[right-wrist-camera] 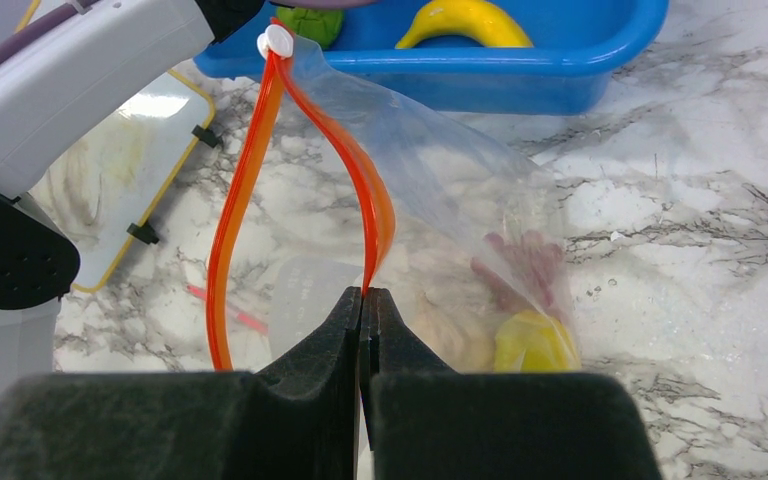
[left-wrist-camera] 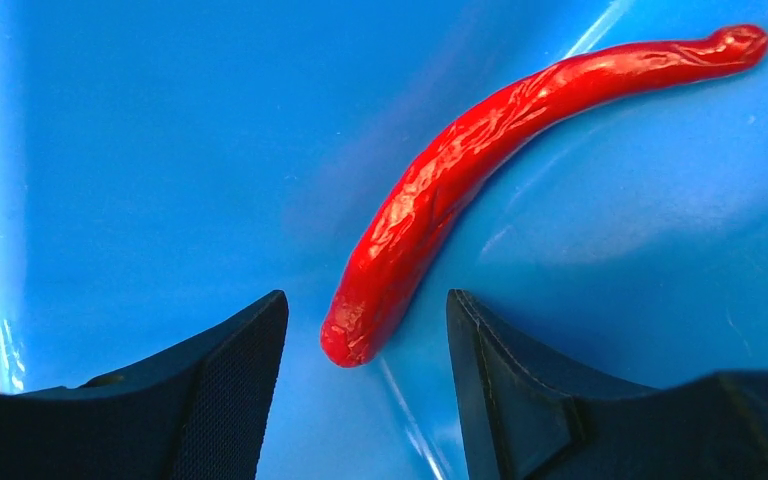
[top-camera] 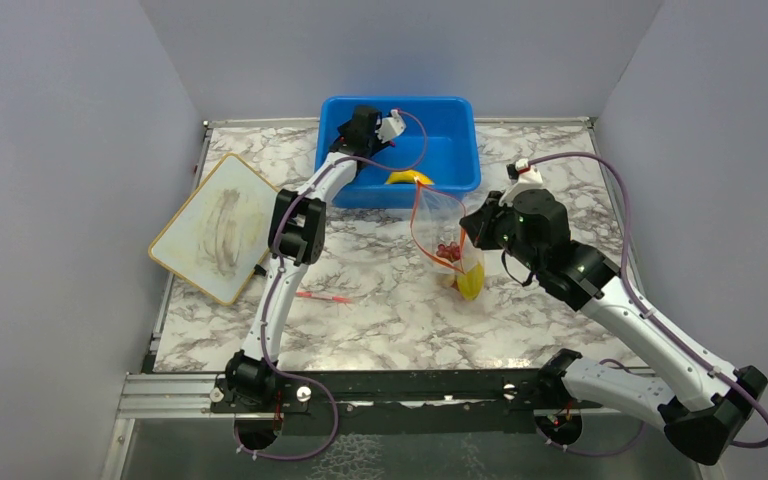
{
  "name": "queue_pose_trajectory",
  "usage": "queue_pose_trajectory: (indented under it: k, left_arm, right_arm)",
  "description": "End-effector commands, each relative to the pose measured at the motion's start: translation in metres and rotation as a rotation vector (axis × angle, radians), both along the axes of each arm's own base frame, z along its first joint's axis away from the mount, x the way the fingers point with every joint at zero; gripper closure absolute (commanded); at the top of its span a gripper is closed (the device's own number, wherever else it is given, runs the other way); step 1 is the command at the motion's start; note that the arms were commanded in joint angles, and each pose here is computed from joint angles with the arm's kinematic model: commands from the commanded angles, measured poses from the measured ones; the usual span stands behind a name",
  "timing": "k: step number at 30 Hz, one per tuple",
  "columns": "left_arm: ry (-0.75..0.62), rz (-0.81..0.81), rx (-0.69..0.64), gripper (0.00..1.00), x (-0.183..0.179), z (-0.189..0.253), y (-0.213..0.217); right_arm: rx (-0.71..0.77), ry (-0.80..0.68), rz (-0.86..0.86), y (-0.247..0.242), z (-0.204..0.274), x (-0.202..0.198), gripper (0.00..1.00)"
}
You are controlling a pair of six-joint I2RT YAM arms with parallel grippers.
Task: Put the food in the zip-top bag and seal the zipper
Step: Pick up the fake vegetable from the bin.
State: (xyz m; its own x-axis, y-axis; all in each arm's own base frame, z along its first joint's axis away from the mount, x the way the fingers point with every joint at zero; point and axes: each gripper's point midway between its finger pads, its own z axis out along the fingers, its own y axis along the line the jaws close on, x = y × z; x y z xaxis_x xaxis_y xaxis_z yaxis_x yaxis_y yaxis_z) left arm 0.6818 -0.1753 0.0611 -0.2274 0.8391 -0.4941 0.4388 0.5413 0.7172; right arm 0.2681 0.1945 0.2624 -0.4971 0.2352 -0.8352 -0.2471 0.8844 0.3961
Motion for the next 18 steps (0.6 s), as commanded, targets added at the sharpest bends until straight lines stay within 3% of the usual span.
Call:
queue_pose_trajectory:
  k: [1,5,13,18]
  left_arm:
    - [-0.021,0.018,0.018,0.38,0.008,-0.008,0.010]
    - [-0.012,0.016,0.011,0.42,0.008,-0.014,0.012]
    - [0.048,-0.017,-0.012,0.63,-0.008,-0.024,0.008]
    - [0.112,-0.122,-0.095,0.63,-0.033,-0.015,-0.017]
  right_arm:
    - [-0.012,-0.048,-0.026,-0.004,0.017,0.006,0.99]
    - [-0.011,-0.045,-0.025,-0.003,0.017,0.006,0.99]
    - [0.004,-0.041,-0.022,-0.001,0.018,0.007,0.99]
    - [0.013,-0.041,-0.027,-0.001,0.017,0.006,0.99]
